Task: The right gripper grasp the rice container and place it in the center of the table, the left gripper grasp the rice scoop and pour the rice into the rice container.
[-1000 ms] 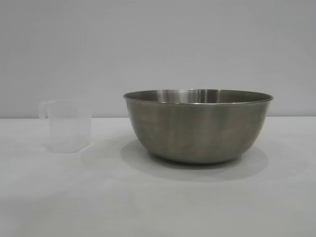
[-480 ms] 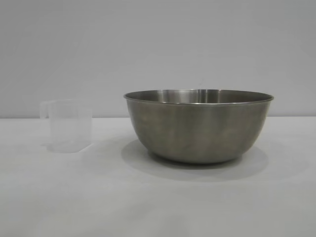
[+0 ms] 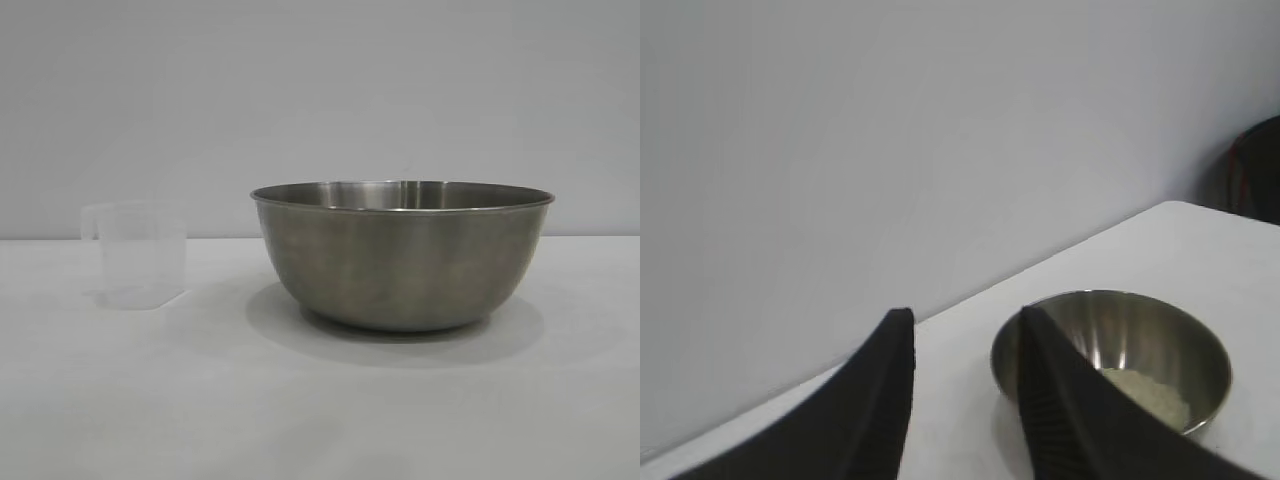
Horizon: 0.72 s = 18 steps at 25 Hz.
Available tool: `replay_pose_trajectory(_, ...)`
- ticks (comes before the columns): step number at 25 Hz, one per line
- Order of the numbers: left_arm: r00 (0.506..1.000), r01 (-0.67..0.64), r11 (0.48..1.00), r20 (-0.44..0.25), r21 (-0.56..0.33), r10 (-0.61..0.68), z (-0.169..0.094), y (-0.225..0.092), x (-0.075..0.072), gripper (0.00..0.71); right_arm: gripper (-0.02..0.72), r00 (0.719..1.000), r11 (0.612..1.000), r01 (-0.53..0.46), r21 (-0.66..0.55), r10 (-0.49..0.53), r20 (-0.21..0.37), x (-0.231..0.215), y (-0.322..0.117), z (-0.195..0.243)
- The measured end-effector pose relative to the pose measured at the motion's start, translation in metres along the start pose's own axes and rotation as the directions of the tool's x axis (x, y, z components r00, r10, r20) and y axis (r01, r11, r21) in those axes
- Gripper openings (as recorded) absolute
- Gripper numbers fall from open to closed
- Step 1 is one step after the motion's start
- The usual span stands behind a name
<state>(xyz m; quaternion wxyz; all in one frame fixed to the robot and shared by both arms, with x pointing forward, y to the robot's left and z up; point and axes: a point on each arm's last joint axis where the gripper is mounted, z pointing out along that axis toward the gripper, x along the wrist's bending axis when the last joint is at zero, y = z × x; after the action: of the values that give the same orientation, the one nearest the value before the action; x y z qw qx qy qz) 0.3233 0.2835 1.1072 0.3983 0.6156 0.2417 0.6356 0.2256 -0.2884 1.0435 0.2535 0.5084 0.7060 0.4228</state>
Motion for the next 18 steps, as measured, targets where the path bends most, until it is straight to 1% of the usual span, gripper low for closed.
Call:
replay_pose_trajectory(1, 0.997, -0.016, 1.000, -0.072, 0.027, 0.018, 0.000, -0.001, 0.007, 0.205, 0.256, 1.000, 1.000, 0.000, 0.000, 0.000, 0.000, 0.000, 0.000, 0.000)
replay_pose_trajectory(2, 0.988, 0.018, 0.998, -0.153, 0.057, -0.009, -0.002, -0.003, 0.015, 0.205, 0.256, 1.000, 1.000, 0.000, 0.000, 0.000, 0.000, 0.000, 0.000, 0.000)
replay_pose_trajectory(3, 0.971, 0.091, 0.992, -0.227, 0.083, -0.070, -0.003, -0.006, 0.023, 0.205, 0.256, 1.000, 1.000, 0.000, 0.000, 0.000, 0.000, 0.000, 0.000, 0.000)
replay_pose_trajectory(4, 0.937, 0.187, 0.974, -0.321, 0.126, -0.139, -0.006, -0.011, 0.031, 0.205, 0.256, 1.000, 1.000, 0.000, 0.000, 0.000, 0.000, 0.000, 0.000, 0.000)
replay_pose_trajectory(5, 0.897, 0.265, 0.945, -0.407, 0.190, -0.170, -0.011, -0.019, 0.037, 0.205, 0.256, 1.000, 1.000, 0.000, 0.000, 0.000, 0.000, 0.000, 0.000, 0.000)
replay_pose_trajectory(6, 0.848, 0.385, 0.886, -0.477, 0.258, -0.230, -0.017, -0.027, 0.041, 0.205, 0.256, 1.000, 1.000, 0.000, 0.000, 0.000, 0.000, 0.000, 0.000, 0.000)
replay_pose_trajectory(7, 0.830, 0.461, 0.821, -0.491, 0.336, -0.265, -0.021, -0.032, 0.039, 0.205, 0.256, 1.000, 1.000, 0.000, 0.000, 0.000, 0.000, 0.000, 0.000, 0.000)
replay_pose_trajectory(8, 0.841, 0.483, 0.768, -0.468, 0.420, -0.272, -0.025, -0.036, 0.035, 0.205, 0.256, 1.000, 1.000, 0.000, 0.000, 0.000, 0.000, 0.000, 0.000, 0.000)
replay_pose_trajectory(9, 0.857, 0.497, 0.719, -0.405, 0.486, -0.319, -0.026, -0.038, 0.027, 0.205, 0.256, 1.000, 1.000, -0.001, 0.000, 0.001, -0.001, 0.000, 0.000, 0.000)
replay_pose_trajectory(10, 0.863, 0.505, 0.690, -0.324, 0.519, -0.389, -0.027, -0.037, 0.017, 0.205, 0.256, 1.000, 1.000, -0.001, 0.000, 0.001, -0.001, 0.000, 0.000, 0.000)
replay_pose_trajectory(11, 0.876, 0.476, 0.692, -0.221, 0.543, -0.429, -0.028, -0.033, 0.008, 0.205, 0.256, 1.000, 1.000, -0.001, 0.000, 0.001, -0.001, 0.000, 0.000, 0.000)
replay_pose_trajectory(12, 0.887, 0.436, 0.711, -0.132, 0.551, -0.442, -0.031, -0.030, 0.002, 0.205, 0.256, 1.000, 1.000, -0.001, 0.000, 0.001, -0.001, 0.000, 0.000, 0.000)
replay_pose_trajectory(13, 0.878, 0.433, 0.718, -0.076, 0.544, -0.472, -0.037, -0.027, -0.003, 0.205, 0.256, 1.000, 1.000, -0.001, 0.000, 0.001, -0.001, 0.000, 0.000, 0.000)
replay_pose_trajectory(14, 0.875, 0.425, 0.730, -0.036, 0.535, -0.483, -0.043, -0.024, -0.006, 0.205, 0.256, 1.000, 1.000, -0.001, 0.000, 0.001, -0.001, 0.000, 0.000, 0.000)
replay_pose_trajectory(15, 0.872, 0.427, 0.741, -0.019, 0.519, -0.489, -0.052, -0.022, -0.007, 0.205, 0.256, 1.000, 1.000, -0.001, 0.000, 0.001, -0.001, 0.000, 0.000, 0.000)
replay_pose_trajectory(18, 0.870, 0.445, 0.765, -0.022, 0.466, -0.493, -0.080, -0.021, -0.009, 0.205, 0.256, 1.000, 1.000, -0.001, 0.000, 0.001, -0.001, 0.000, 0.000, 0.000)
